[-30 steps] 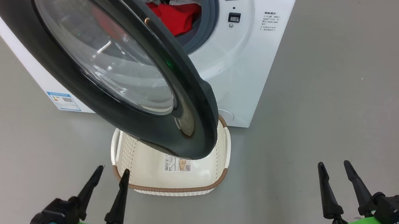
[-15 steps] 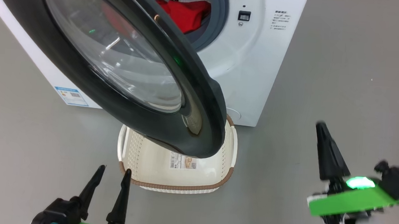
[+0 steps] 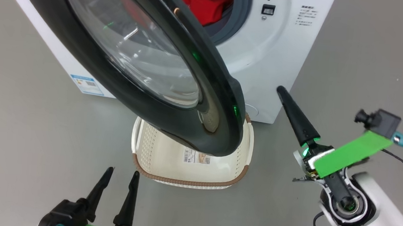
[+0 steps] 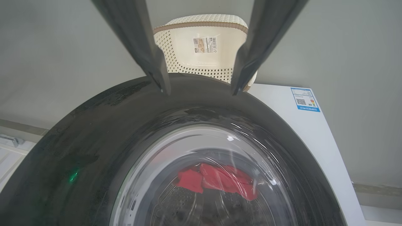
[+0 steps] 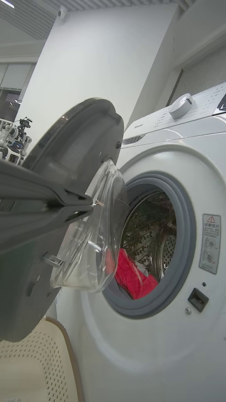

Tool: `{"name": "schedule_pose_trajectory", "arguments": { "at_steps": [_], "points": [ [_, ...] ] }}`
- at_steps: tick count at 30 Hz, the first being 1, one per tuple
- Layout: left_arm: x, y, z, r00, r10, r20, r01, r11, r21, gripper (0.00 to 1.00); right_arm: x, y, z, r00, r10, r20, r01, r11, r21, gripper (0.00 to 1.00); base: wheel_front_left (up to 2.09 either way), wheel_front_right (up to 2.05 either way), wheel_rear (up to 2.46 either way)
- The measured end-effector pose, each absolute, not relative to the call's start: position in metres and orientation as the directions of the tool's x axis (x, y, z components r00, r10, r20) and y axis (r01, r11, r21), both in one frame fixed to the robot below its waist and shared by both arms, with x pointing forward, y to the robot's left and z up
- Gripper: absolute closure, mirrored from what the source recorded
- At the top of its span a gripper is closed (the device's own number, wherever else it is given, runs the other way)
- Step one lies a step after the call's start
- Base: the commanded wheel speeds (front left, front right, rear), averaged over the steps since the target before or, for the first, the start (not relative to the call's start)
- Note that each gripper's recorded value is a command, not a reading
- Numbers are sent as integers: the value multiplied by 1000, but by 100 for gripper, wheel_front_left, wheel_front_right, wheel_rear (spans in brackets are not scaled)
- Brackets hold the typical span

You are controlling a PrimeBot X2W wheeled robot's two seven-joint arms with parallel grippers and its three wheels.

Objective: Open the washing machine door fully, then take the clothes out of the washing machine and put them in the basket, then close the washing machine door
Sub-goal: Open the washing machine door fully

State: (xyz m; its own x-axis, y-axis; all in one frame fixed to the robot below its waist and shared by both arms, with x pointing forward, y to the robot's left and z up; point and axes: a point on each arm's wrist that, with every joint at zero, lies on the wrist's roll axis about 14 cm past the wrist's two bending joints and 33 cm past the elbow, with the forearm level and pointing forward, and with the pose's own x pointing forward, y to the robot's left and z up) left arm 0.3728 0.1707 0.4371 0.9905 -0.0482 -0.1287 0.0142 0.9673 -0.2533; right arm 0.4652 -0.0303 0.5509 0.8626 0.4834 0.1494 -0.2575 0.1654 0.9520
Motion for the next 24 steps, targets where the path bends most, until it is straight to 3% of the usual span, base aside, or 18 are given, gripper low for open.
{"name": "schedule_pose_trajectory", "arguments": {
  "at_steps": [3, 12, 24],
  "points": [
    [373, 171, 436, 990, -46, -133, 10, 966, -257, 0, 466, -18, 548, 816, 563, 129, -225, 104, 969, 100, 0, 0, 0],
    [377, 173, 434, 990, -40, -137, 1, 964, -267, 0, 464, 1, 526, 681, 731, 52, -121, 42, 992, 100, 0, 0, 0],
    [374, 174, 432, 989, -34, -146, -7, 962, -272, 0, 456, 19, 523, 575, 817, 44, -106, 21, 994, 100, 0, 0, 0]
  ]
}}
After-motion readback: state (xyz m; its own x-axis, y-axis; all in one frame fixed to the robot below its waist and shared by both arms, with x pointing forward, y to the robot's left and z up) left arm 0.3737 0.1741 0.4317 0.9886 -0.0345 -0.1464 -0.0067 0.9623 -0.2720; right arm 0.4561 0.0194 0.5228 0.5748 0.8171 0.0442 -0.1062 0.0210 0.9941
